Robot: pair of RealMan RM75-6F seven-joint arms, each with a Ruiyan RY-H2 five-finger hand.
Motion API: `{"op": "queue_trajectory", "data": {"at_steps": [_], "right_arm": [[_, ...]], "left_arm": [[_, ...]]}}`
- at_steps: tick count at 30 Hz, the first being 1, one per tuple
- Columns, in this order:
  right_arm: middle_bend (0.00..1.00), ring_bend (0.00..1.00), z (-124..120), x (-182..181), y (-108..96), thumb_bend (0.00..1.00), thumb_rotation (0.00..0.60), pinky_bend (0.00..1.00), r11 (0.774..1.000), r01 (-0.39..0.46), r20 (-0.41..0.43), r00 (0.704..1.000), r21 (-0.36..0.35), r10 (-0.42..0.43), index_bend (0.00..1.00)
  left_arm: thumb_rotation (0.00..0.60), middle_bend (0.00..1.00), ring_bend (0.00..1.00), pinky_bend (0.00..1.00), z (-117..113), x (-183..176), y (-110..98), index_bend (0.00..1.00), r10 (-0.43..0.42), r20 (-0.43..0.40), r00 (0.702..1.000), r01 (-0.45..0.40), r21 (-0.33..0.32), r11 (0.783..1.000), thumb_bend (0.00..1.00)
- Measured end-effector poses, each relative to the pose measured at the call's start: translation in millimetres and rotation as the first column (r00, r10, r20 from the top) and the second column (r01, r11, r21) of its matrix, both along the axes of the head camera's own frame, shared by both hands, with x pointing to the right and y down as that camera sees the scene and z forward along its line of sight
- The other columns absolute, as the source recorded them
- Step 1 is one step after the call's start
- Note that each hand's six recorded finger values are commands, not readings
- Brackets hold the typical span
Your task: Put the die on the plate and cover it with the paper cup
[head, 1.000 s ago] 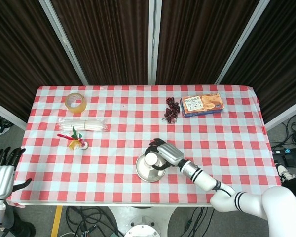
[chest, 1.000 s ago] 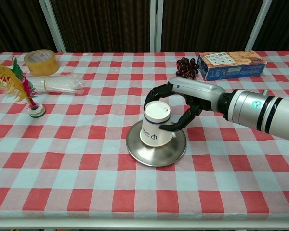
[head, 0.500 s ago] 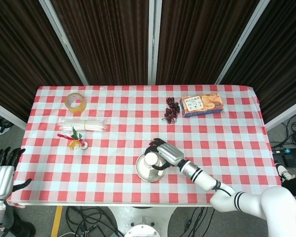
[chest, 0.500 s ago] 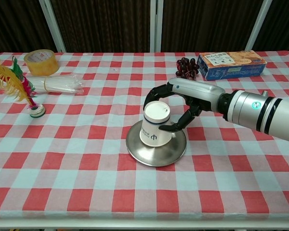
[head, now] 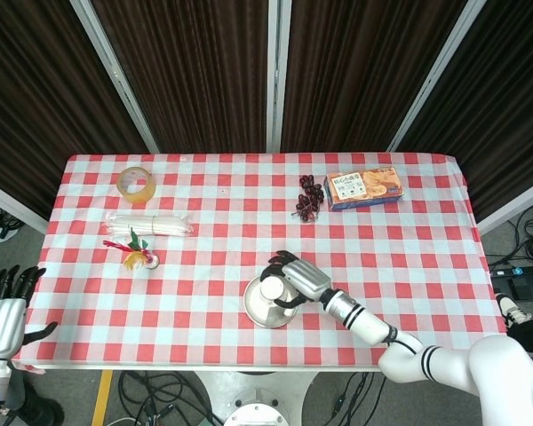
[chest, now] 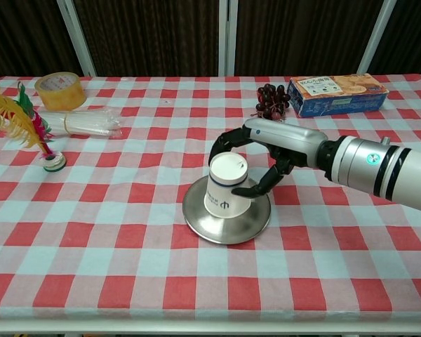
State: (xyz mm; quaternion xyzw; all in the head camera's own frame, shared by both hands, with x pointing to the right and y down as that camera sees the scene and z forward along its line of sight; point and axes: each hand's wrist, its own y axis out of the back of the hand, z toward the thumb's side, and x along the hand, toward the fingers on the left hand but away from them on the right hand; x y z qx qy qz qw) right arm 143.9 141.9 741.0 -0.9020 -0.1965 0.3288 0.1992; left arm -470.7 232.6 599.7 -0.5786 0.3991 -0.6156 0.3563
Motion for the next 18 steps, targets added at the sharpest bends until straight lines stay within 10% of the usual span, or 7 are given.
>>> {"op": "queue_trajectory", "data": {"at_steps": [18], "right_arm": [[0.34,0.14,-21,-3,-6,0.33,0.6,0.06,0.999,-0.038,0.107,0.994,-0.001,0.038,0.56]], "left_arm": [[0.6,0.13,0.02,0.02,-1,1,-2,0.14,0.009,-0.003,1.0,-0.009,0.007,1.0,0.0]]}}
